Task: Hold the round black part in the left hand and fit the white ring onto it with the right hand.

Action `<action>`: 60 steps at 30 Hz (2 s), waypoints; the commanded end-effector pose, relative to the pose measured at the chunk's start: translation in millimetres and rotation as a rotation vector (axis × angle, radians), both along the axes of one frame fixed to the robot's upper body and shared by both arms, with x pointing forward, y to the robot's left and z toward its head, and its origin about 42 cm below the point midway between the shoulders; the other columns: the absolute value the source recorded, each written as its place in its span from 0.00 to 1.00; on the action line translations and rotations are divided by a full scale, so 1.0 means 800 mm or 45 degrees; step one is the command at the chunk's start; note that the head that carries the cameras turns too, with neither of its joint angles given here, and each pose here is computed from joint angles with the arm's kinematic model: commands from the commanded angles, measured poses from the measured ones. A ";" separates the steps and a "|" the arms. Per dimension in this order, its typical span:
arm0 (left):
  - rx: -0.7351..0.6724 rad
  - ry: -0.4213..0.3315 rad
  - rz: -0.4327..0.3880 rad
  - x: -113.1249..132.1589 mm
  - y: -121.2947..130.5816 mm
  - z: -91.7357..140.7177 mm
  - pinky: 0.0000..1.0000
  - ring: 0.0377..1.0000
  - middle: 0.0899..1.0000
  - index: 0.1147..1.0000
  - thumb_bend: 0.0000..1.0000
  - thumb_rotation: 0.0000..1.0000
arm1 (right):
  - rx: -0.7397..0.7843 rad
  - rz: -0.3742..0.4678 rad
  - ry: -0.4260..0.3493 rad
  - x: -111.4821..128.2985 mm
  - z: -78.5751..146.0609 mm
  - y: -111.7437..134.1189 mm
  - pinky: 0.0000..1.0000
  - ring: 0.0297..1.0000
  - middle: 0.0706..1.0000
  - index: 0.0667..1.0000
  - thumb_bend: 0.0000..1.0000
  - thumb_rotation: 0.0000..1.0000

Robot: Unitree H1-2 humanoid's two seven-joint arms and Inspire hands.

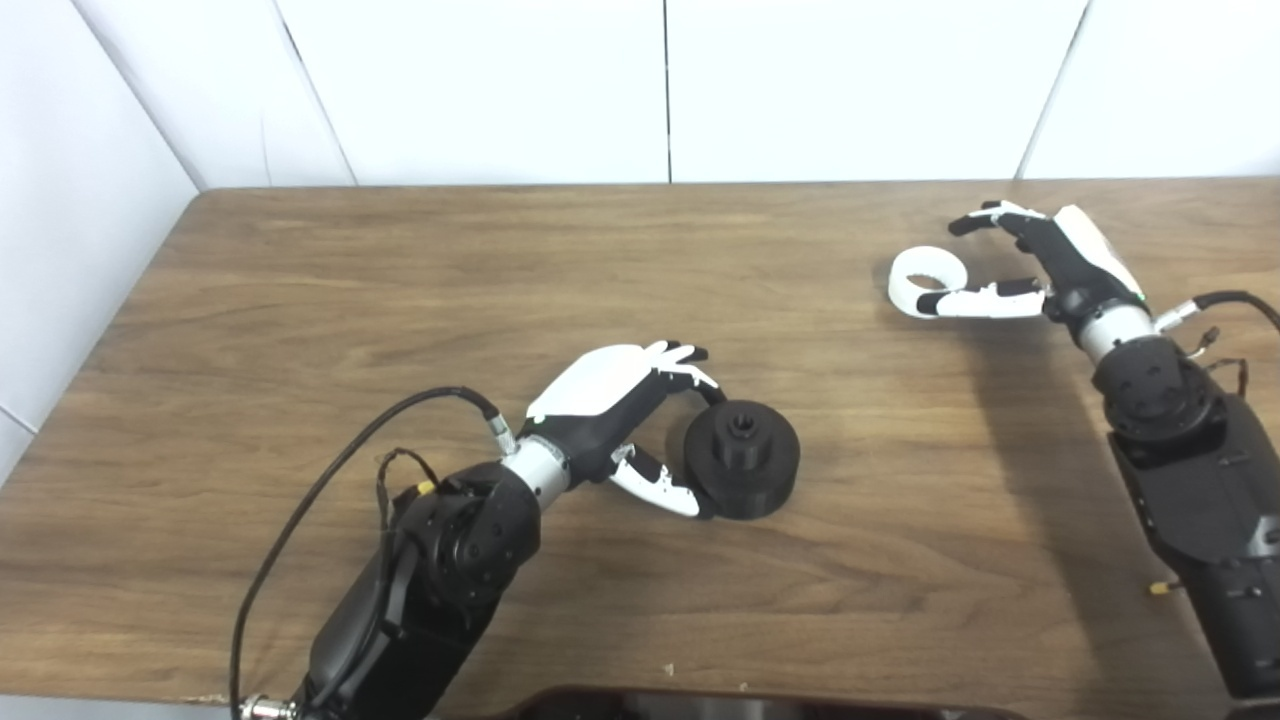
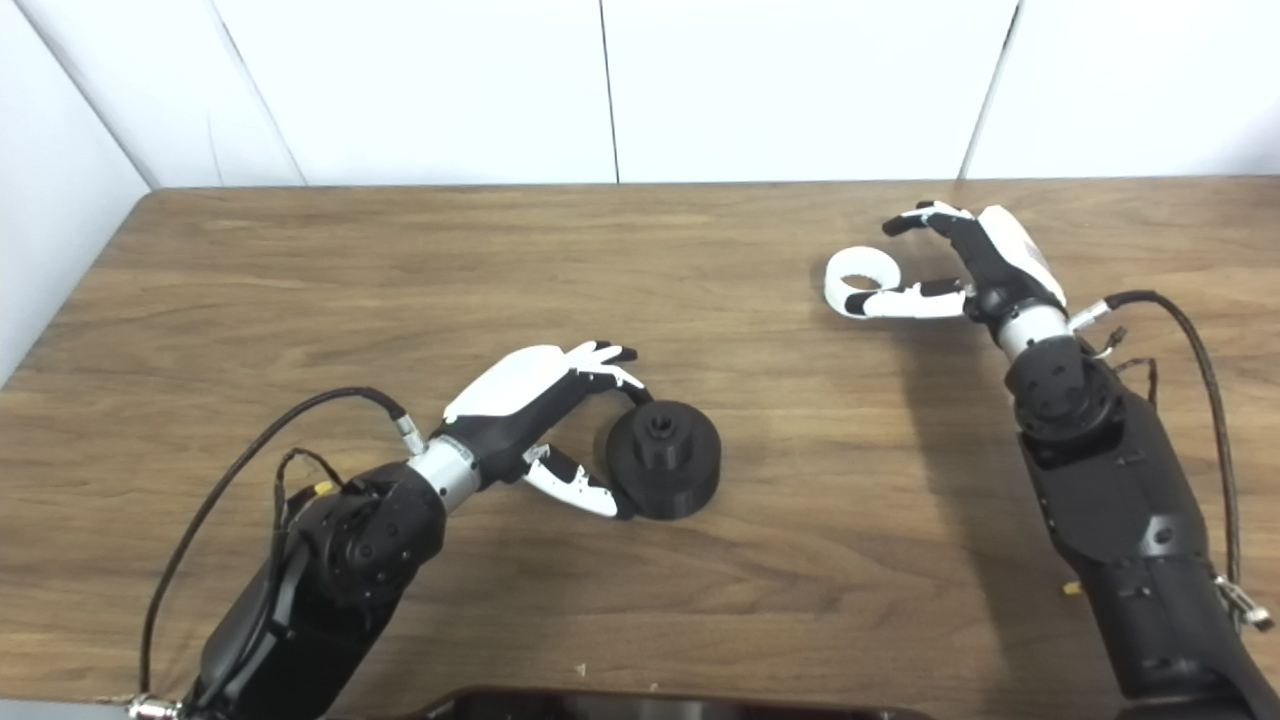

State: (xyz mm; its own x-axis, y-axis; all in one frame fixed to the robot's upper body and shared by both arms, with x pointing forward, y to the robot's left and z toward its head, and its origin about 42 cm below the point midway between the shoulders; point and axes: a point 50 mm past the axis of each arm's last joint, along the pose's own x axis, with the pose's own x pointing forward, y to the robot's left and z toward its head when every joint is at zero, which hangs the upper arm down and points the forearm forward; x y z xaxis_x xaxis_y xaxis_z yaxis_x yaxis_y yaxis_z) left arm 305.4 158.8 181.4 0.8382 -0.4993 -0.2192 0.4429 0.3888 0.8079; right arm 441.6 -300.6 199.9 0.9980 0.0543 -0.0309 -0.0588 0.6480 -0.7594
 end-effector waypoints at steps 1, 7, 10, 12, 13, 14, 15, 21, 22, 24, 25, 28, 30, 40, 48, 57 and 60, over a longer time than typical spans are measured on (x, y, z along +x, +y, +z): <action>-0.001 0.048 -0.032 -0.003 -0.005 -0.008 0.83 1.00 0.96 0.69 0.82 0.23 | -0.004 0.041 -0.149 0.018 0.042 0.000 0.92 0.97 0.91 0.76 0.92 0.36; -0.013 0.048 -0.036 -0.002 -0.004 -0.009 0.82 1.00 0.96 0.69 0.82 0.23 | -0.012 0.033 -0.138 0.023 0.038 0.000 0.92 0.97 0.90 0.77 0.92 0.35; -0.012 0.042 -0.039 -0.002 -0.004 -0.009 0.82 1.00 0.96 0.69 0.81 0.22 | -0.009 0.024 -0.131 0.024 0.037 0.001 0.92 0.97 0.90 0.77 0.92 0.35; -0.009 0.040 -0.039 -0.001 -0.004 -0.008 0.82 1.00 0.96 0.69 0.81 0.22 | -0.006 0.028 -0.125 0.024 0.036 0.001 0.92 0.97 0.90 0.77 0.92 0.35; -0.007 0.041 -0.039 -0.001 -0.005 -0.008 0.83 1.00 0.96 0.69 0.81 0.22 | -0.005 0.030 -0.124 0.025 0.036 0.002 0.92 0.97 0.90 0.77 0.92 0.35; -0.005 0.042 -0.039 -0.001 -0.005 -0.007 0.83 1.00 0.96 0.69 0.81 0.22 | -0.002 0.033 -0.122 0.025 0.035 0.002 0.92 0.97 0.90 0.77 0.92 0.35; -0.004 0.043 -0.037 -0.001 -0.005 -0.007 0.83 1.00 0.96 0.69 0.81 0.22 | 0.003 0.035 -0.120 0.025 0.034 0.002 0.92 0.97 0.91 0.78 0.92 0.35; -0.004 0.035 -0.038 -0.001 -0.005 -0.007 0.82 1.00 0.96 0.69 0.81 0.22 | 0.017 0.038 -0.106 0.026 0.031 0.004 0.92 0.97 0.91 0.78 0.92 0.35; -0.004 0.037 -0.037 -0.002 -0.005 -0.006 0.82 1.00 0.96 0.69 0.81 0.22 | 0.021 0.039 -0.104 0.026 0.031 0.004 0.92 0.97 0.91 0.78 0.92 0.35; -0.003 0.039 -0.038 -0.002 -0.005 -0.006 0.82 1.00 0.96 0.69 0.81 0.22 | 0.027 0.040 -0.101 0.027 0.030 0.004 0.92 0.97 0.91 0.78 0.92 0.35; -0.003 0.041 -0.038 -0.002 -0.005 -0.006 0.82 1.00 0.96 0.69 0.81 0.22 | 0.029 0.042 -0.099 0.026 0.030 0.005 0.92 0.97 0.91 0.79 0.92 0.35; -0.002 0.039 -0.038 -0.002 -0.005 -0.006 0.83 1.00 0.96 0.69 0.81 0.22 | 0.028 0.044 -0.093 0.025 0.029 0.007 0.91 0.97 0.91 0.79 0.92 0.36; 0.001 0.038 -0.037 -0.003 -0.006 -0.006 0.83 1.00 0.96 0.68 0.82 0.22 | 0.024 0.043 -0.092 0.025 0.028 0.008 0.90 0.97 0.91 0.79 0.92 0.37; -0.005 0.039 -0.039 -0.002 -0.007 -0.006 0.84 1.00 0.96 0.69 0.83 0.25 | 0.007 0.046 -0.089 0.026 0.023 0.011 0.90 0.97 0.90 0.77 0.91 0.37; -0.008 0.043 -0.039 -0.003 -0.009 -0.004 0.84 1.00 0.96 0.69 0.82 0.24 | -0.004 0.049 -0.081 0.028 0.023 0.011 0.90 0.97 0.90 0.77 0.89 0.35; -0.011 0.044 -0.044 -0.002 -0.009 -0.003 0.84 1.00 0.97 0.69 0.84 0.25 | -0.013 0.048 -0.074 0.028 0.021 0.011 0.91 0.97 0.90 0.75 0.88 0.35; -0.014 0.047 -0.046 -0.003 -0.010 -0.002 0.84 1.00 0.97 0.69 0.85 0.25 | -0.018 0.048 -0.070 0.027 0.021 0.010 0.91 0.98 0.90 0.74 0.88 0.35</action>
